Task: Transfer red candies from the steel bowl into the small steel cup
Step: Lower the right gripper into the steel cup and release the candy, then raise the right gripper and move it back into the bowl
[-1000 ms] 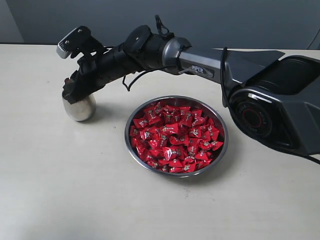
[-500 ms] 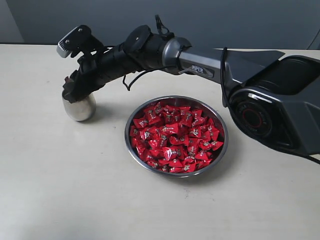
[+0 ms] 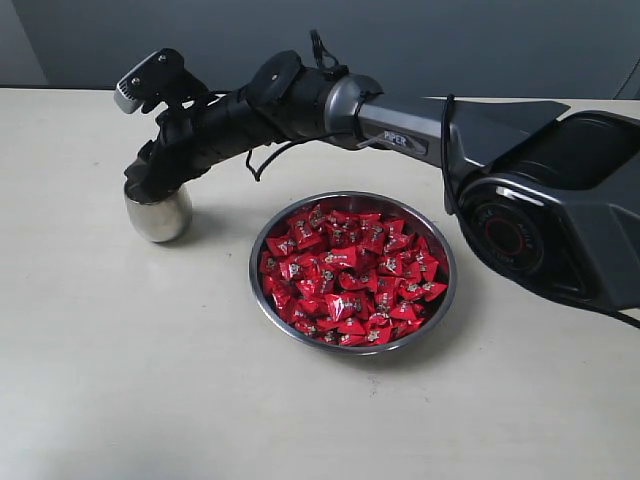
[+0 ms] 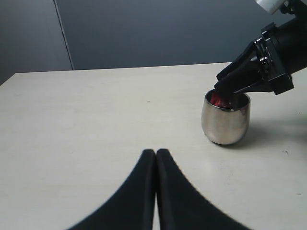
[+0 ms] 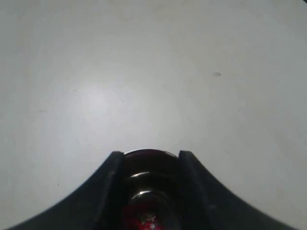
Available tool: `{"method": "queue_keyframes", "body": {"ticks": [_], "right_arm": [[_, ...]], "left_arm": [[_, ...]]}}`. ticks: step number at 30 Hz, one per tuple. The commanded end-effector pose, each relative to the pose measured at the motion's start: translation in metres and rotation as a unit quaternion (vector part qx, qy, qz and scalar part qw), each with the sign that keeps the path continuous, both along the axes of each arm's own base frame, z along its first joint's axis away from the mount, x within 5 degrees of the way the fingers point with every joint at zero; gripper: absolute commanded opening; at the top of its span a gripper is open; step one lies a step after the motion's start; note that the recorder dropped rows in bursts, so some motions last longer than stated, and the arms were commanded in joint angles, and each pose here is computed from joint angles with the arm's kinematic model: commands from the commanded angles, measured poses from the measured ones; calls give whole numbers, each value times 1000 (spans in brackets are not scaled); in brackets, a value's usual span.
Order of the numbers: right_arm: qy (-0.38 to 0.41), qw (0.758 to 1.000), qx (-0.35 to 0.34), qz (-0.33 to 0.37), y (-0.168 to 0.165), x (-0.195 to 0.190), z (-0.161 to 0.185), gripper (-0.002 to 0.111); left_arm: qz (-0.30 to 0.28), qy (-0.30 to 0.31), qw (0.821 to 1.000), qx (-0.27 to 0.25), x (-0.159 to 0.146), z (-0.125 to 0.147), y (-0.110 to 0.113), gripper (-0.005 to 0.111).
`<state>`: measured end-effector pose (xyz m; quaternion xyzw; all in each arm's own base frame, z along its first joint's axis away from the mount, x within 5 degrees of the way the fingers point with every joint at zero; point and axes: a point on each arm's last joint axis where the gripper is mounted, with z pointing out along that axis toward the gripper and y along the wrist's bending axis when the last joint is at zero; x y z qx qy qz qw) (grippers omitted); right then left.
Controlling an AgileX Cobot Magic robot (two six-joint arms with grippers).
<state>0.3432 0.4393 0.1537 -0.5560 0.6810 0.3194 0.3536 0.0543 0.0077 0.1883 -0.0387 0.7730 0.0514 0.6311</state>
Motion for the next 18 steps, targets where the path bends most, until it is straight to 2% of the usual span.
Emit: {"method": "queue_keyframes", "body": {"ticks": [1,3,4,9,13,18], "right_arm": [[2,1000,-1,-5,-2,1,6,32],[-1,1000,-6,-5,-3,1,10,17],[-6,1000,-11,-3,-4,0,16,-1],[-29,999,-46,1,-14,-2,42,-1],[-37,989,-141,-27,-36,-5,70,-1],[-18,982,-190,-18,-53,-18,99,-1]], "left_arm": [[0,-1,1000,-2,0,-1,0,0],[0,-1,1000,-2,0,-1,0,0],[0,-1,1000,-2,0,-1,0,0],[0,-1,1000,-2,0,-1,0,0],[0,-1,1000,-2,0,-1,0,0],[0,-1,1000,-2,0,-1,0,0]]}}
